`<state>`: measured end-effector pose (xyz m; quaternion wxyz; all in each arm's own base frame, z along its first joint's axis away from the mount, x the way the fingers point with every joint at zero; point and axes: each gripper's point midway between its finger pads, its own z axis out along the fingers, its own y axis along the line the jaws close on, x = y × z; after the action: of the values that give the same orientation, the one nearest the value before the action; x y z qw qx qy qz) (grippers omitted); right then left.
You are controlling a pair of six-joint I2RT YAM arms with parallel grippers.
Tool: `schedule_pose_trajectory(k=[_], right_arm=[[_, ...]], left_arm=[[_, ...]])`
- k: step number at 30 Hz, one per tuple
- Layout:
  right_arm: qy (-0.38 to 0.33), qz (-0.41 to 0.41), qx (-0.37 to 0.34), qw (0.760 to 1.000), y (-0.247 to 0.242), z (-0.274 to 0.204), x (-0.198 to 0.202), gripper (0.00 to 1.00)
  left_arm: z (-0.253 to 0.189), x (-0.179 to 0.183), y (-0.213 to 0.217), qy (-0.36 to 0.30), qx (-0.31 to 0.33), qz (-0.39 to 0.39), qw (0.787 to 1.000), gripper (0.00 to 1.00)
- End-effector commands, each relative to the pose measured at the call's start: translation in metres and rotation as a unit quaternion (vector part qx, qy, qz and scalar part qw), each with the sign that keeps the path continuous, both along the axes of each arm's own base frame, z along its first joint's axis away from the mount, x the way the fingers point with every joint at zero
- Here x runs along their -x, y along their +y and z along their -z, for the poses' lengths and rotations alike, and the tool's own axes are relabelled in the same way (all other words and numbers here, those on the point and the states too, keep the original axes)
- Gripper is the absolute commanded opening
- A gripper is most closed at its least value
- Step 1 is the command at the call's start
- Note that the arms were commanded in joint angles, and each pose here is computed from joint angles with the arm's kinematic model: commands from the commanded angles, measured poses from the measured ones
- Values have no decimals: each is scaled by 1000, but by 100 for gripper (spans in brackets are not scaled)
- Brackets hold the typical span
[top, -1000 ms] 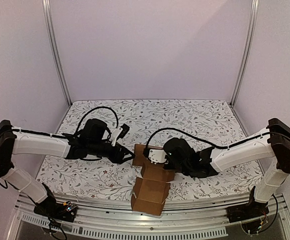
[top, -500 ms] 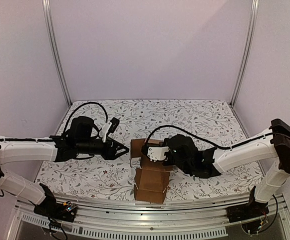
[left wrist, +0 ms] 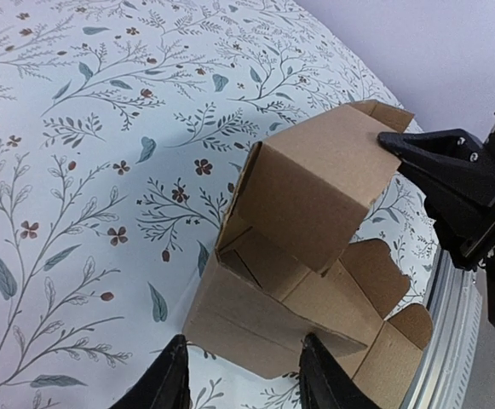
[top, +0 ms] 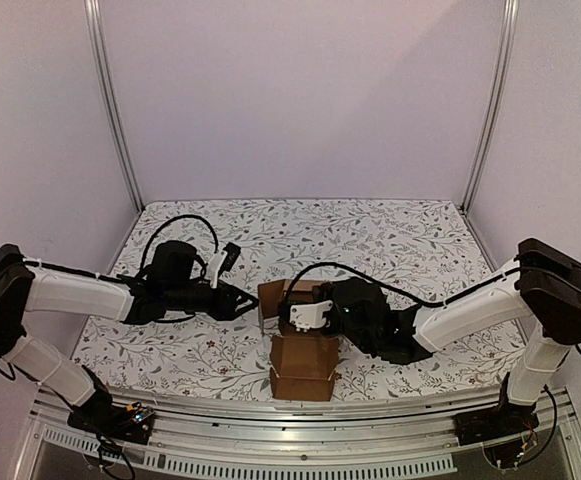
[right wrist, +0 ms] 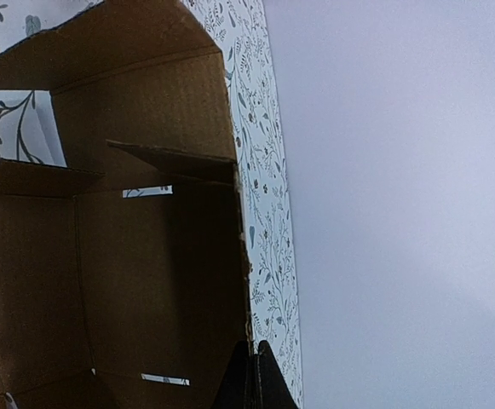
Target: Fold the paper box
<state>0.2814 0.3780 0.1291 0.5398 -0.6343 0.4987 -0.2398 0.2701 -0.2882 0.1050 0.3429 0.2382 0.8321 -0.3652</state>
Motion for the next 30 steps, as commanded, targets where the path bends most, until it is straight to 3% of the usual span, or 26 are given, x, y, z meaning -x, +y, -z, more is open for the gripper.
schedule_pose_trajectory(k=[1,15,30], right_arm=[[-6,-2,-7,1000,2,0,2,0],[-2,1,-13,1000,2,-1,3,0],[-1,7,-2,1000,5,10,3,0]], left_arm=[[9,-11,-3,1,-2,-1,1000,43],[11,-21,-17,4,1,17,1000,42],[15,-3,-33,15,2,52,999,40]])
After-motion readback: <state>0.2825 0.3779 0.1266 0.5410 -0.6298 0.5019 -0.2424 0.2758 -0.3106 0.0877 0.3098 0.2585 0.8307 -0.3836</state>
